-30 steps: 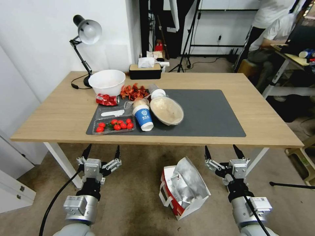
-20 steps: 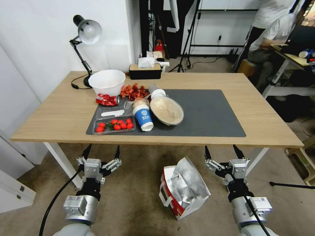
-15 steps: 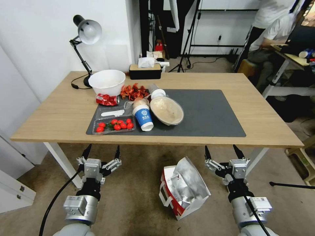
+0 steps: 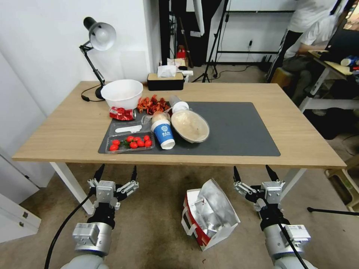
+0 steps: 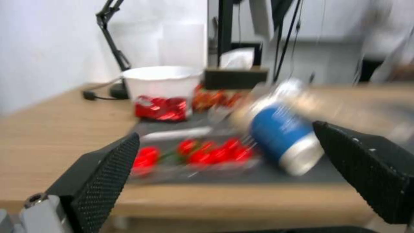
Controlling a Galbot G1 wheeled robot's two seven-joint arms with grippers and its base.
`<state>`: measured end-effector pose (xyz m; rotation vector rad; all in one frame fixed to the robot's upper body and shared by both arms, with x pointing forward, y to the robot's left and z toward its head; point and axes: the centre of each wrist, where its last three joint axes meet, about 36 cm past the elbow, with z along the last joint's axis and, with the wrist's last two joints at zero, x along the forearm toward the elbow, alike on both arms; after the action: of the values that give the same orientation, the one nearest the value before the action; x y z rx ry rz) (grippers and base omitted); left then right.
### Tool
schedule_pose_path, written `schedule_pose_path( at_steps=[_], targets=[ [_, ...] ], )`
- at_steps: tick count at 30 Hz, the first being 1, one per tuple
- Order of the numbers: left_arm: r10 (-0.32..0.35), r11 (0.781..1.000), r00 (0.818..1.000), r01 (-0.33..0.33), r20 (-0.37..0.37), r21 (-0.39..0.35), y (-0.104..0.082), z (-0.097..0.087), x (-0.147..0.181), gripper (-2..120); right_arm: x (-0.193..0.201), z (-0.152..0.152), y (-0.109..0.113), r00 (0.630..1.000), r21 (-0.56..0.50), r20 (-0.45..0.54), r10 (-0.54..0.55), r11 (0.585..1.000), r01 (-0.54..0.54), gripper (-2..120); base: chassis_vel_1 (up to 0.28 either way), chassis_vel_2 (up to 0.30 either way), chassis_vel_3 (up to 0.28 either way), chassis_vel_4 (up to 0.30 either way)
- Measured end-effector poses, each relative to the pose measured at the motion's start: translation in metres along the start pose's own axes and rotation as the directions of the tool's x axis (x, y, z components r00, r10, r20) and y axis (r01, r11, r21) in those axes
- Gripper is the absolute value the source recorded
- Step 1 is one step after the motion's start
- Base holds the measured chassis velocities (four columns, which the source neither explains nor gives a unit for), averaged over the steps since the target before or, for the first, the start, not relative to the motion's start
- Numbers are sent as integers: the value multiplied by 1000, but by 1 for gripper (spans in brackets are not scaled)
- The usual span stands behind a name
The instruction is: Pick up the food delivery bag from the floor and place it on the table.
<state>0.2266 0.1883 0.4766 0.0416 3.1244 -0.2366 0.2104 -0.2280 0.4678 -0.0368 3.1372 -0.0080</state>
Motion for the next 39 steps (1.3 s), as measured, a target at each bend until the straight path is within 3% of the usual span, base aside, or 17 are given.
schedule_pose_path(
  at_steps=[1, 2, 5, 15, 39],
  targets=[
    [0, 1000, 1000, 0, 0, 0, 0, 0, 0, 100, 0, 0, 0, 1000, 0, 0, 0, 1000, 0, 100, 0, 0, 0, 0],
    [7, 998, 1000, -7, 7, 61, -9, -10, 2, 100, 4, -8, -1, 1000, -16, 9, 2, 1000, -2, 100, 0, 0, 0, 0],
    [25, 993, 999, -30, 46, 115, -15, -6, 3, 100, 5, -13, -7, 999, -27, 31, 6, 1000, -6, 100, 0, 0, 0, 0],
    [9, 990, 996, -21, 90, 136, -14, 11, 3, 100, 2, -8, -11, 1000, -11, 31, 2, 1000, -2, 100, 0, 0, 0, 0],
    [19, 992, 996, -29, 86, 127, -12, 11, 5, 100, 2, -4, -11, 1000, -5, 26, -11, 1000, 11, 100, 0, 0, 0, 0]
  ],
)
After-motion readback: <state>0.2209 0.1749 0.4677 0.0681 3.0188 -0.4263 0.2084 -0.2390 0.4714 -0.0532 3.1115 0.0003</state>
